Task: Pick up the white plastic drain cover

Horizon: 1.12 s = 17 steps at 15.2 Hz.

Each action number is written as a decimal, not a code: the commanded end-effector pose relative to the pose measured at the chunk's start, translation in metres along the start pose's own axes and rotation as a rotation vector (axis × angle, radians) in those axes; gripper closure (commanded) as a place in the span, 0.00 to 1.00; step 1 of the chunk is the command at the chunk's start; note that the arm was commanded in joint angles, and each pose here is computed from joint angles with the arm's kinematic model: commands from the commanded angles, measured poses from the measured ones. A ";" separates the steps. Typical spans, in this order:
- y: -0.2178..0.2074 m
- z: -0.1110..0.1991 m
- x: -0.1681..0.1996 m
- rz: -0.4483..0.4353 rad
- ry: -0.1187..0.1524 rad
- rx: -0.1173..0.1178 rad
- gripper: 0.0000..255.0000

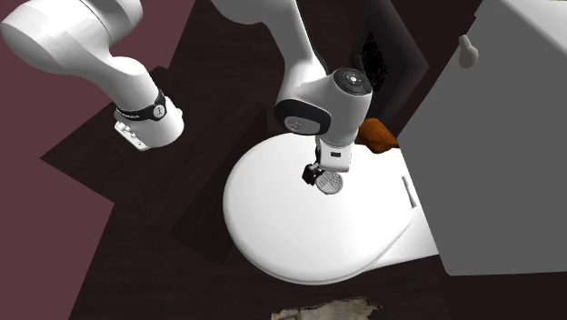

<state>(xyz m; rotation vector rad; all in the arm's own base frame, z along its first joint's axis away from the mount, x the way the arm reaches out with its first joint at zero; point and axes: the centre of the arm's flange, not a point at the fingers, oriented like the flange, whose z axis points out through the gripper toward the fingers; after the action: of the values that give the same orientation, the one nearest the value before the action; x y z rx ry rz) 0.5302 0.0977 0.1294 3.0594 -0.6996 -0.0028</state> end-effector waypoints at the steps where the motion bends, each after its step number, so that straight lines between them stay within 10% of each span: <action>1: 0.000 0.003 0.000 0.000 0.000 0.000 0.00; 2: 0.000 0.003 0.000 0.000 0.000 0.000 0.00; 3: 0.000 0.003 0.000 0.000 0.000 0.000 1.00; 17: 0.000 -0.023 0.000 0.000 0.000 0.000 1.00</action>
<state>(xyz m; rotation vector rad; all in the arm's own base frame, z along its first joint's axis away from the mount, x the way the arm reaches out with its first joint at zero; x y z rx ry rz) 0.5296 0.0977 0.1475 3.0596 -0.6997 -0.0018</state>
